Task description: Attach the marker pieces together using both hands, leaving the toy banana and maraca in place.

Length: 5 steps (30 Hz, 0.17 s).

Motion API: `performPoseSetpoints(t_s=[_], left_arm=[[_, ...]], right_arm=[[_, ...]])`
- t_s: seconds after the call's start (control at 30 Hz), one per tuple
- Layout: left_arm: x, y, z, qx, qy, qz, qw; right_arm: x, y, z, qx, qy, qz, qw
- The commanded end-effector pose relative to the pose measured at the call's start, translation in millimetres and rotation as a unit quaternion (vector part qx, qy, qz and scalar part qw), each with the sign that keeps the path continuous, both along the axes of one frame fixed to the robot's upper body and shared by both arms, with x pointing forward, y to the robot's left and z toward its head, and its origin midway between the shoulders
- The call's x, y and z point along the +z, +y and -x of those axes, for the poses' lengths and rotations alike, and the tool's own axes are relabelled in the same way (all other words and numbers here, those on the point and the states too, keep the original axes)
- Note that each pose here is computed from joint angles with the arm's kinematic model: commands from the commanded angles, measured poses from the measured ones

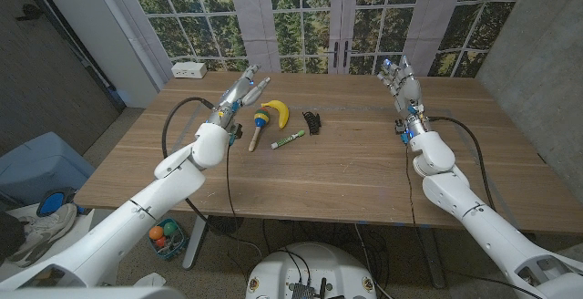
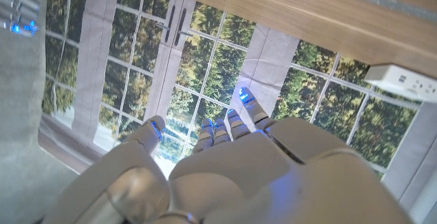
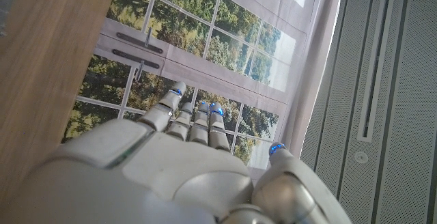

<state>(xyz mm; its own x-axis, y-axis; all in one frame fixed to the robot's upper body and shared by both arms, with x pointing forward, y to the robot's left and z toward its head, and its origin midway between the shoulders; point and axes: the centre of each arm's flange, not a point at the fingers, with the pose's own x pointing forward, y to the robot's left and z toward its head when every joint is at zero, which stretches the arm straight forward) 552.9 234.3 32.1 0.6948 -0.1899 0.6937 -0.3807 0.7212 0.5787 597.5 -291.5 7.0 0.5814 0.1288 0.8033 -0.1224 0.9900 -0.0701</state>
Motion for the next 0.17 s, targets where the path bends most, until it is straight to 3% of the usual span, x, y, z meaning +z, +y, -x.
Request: performPoseSetpoints(t_s=[0.03, 0.17], left_arm=[[-14.6, 29.5, 8.7, -0.144, -0.001, 0.164, 0.976], [-25.8, 33.9, 6.2, -0.209, 0.005, 0.242, 0.948]], right_arm=[[-3.4, -25.8, 3.3, -0.022, -0.021, -0.032, 0.999], [-7.1, -34.6, 5.0, -0.028, -0.024, -0.05, 0.9981]])
